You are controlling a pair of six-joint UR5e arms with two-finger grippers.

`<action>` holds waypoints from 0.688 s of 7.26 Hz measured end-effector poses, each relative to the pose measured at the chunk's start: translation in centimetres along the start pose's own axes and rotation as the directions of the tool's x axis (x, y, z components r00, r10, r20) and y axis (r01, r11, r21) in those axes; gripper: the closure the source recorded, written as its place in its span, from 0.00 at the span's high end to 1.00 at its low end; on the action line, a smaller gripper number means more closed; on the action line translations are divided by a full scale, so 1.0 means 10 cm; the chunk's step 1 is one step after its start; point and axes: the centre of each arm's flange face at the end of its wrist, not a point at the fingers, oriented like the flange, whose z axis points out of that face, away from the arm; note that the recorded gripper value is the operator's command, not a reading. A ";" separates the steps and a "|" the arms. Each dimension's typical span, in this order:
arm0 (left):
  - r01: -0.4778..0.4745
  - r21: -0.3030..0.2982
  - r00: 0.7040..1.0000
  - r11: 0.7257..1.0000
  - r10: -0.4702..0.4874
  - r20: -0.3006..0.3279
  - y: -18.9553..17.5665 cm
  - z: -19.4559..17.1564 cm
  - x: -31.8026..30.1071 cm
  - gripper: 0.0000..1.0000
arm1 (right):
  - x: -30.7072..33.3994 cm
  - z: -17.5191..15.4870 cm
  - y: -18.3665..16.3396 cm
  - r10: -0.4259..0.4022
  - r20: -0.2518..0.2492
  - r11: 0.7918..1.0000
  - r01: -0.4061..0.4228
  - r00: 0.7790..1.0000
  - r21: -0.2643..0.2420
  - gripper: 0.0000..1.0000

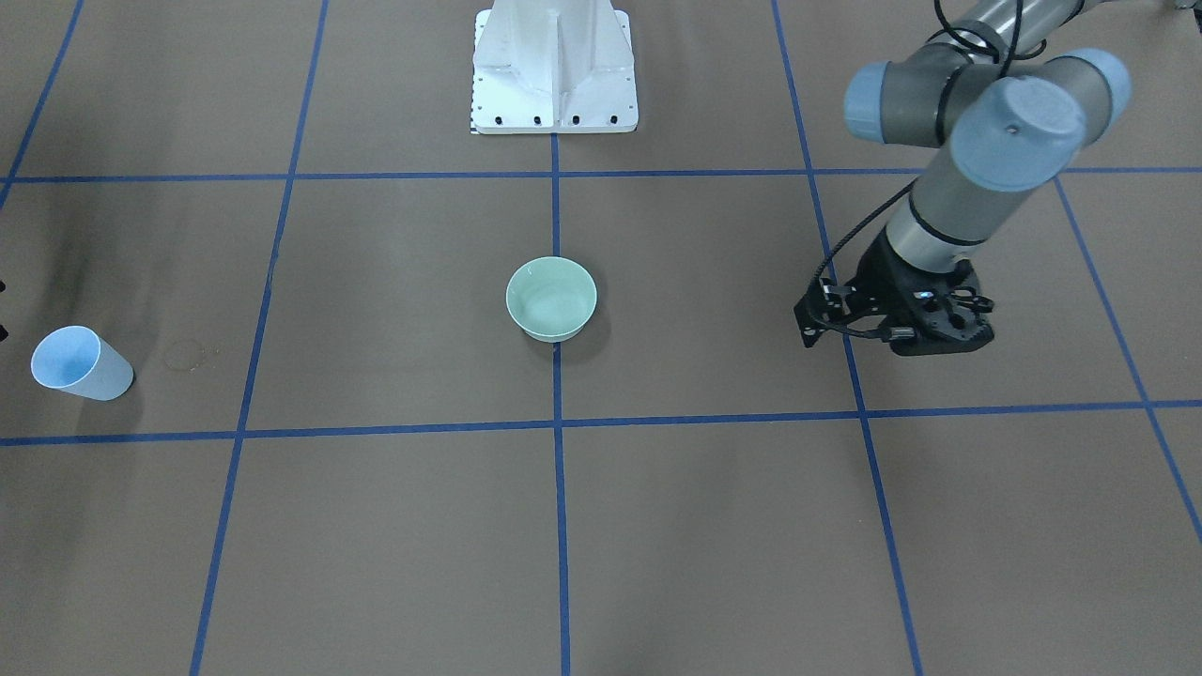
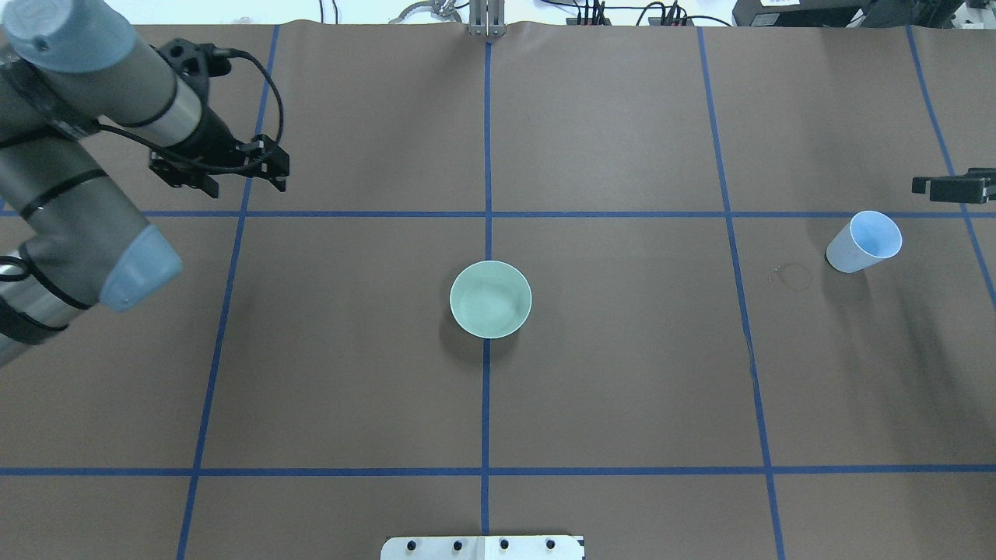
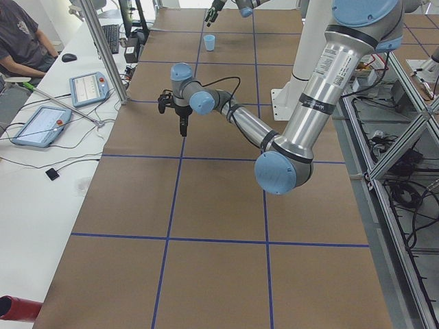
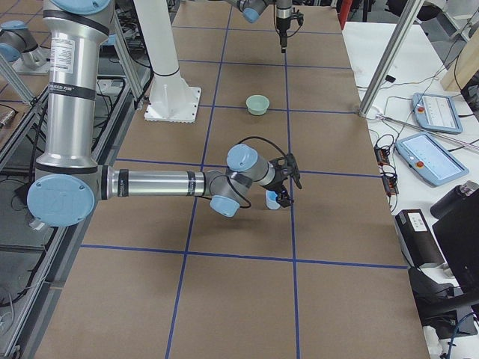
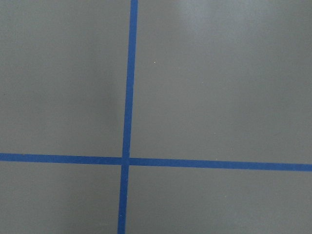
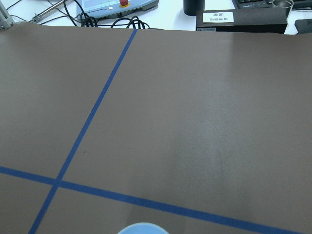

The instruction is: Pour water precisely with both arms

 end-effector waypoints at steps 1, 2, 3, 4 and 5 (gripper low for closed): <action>0.018 -0.010 1.000 1.000 -0.018 -0.010 0.21 0.12 0.47 1.00 | 0.07 -0.05 -0.25 0.012 -0.012 0.999 -0.013 1.000 -0.043 1.00; 0.031 -0.023 0.999 0.999 -0.031 -0.018 0.45 0.23 0.96 1.00 | 0.20 -0.13 -0.42 0.022 -0.025 0.996 -0.024 0.999 -0.090 1.00; 0.033 -0.038 0.999 0.999 -0.034 -0.017 0.64 0.35 1.42 1.00 | 0.35 -0.21 -0.51 0.028 -0.034 0.990 -0.033 0.999 -0.137 1.00; 0.021 -0.055 1.000 0.998 -0.021 -0.004 0.84 0.54 1.77 0.99 | 0.47 -0.28 -0.55 0.040 -0.034 0.982 -0.046 0.999 -0.184 1.00; 0.007 -0.074 1.000 0.997 -0.006 0.013 1.00 0.73 1.93 0.97 | 0.52 -0.31 -0.56 0.054 -0.028 0.975 -0.059 0.998 -0.214 1.00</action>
